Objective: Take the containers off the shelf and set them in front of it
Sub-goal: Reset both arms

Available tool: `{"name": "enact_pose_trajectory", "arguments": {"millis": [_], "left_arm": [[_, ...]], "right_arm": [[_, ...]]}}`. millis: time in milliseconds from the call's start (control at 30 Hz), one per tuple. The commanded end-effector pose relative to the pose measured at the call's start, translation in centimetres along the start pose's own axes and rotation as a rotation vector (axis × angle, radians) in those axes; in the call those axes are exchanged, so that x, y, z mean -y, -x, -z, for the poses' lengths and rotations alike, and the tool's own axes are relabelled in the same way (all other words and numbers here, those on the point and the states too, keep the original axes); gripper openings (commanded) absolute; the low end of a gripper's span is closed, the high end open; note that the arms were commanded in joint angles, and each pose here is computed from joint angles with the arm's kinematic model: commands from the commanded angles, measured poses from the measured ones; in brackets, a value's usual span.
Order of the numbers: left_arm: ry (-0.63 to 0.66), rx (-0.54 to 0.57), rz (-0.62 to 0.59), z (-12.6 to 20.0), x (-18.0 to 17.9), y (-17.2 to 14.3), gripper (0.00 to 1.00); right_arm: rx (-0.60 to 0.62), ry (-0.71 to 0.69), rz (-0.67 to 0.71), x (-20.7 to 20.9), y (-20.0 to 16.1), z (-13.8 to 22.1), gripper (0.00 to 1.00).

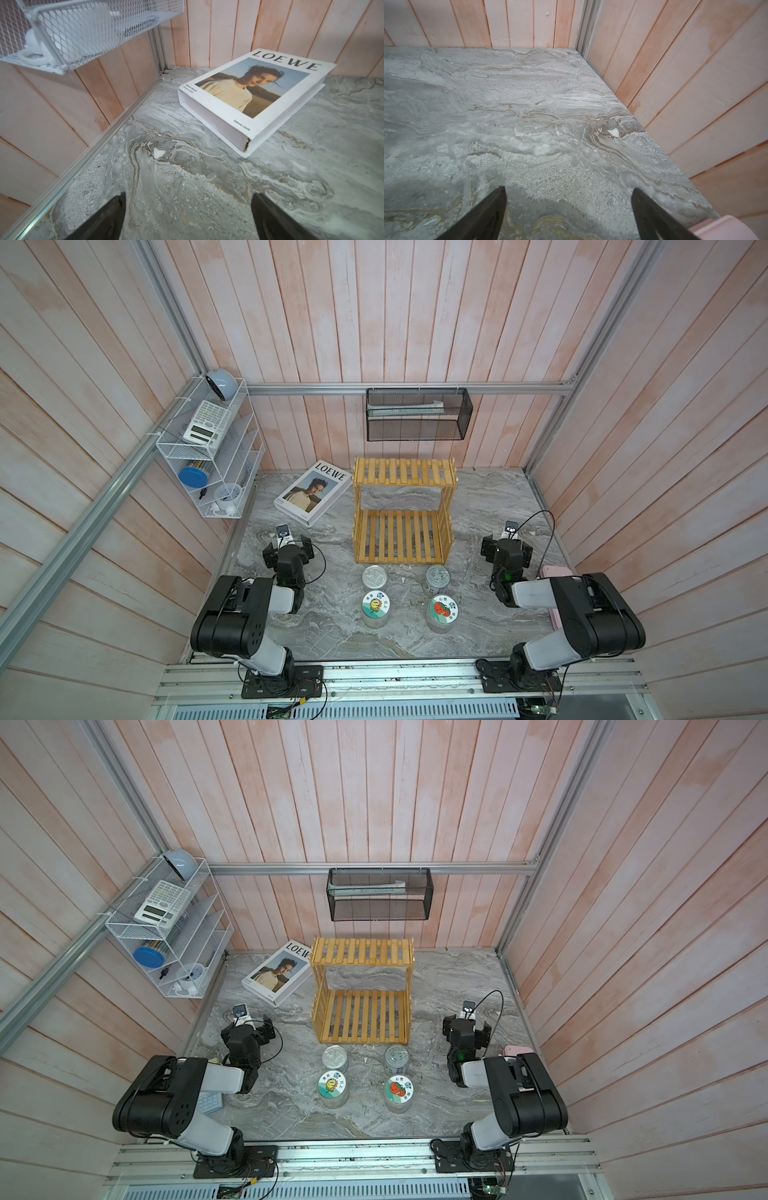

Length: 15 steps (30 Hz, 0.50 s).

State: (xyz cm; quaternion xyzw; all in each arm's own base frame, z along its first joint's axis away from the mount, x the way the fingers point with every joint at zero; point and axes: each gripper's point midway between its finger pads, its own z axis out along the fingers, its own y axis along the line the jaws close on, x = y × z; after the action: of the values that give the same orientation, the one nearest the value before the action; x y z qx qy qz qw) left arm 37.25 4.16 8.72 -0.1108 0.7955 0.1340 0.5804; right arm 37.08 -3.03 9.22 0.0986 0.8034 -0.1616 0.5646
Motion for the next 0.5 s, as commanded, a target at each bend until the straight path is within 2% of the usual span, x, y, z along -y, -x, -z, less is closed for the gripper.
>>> {"name": "enact_pose_trajectory", "arguments": {"millis": [0, 167, 467], "left_arm": [[-0.021, 0.132, 0.063, 0.2, 0.3, 3.4, 1.0], [0.03, 0.129, 0.079, 0.1, -0.6, 3.3, 1.0], [0.046, 0.106, 0.074, -0.3, -0.7, 3.3, 1.0]], "right_arm": [[0.077, 0.043, -0.021, -0.6, 1.1, 0.2, 0.98], [0.176, 0.029, -0.032, -0.5, 1.5, 1.2, 0.98], [0.143, 0.01, -0.012, -0.7, 1.6, 0.6, 0.98]]}}
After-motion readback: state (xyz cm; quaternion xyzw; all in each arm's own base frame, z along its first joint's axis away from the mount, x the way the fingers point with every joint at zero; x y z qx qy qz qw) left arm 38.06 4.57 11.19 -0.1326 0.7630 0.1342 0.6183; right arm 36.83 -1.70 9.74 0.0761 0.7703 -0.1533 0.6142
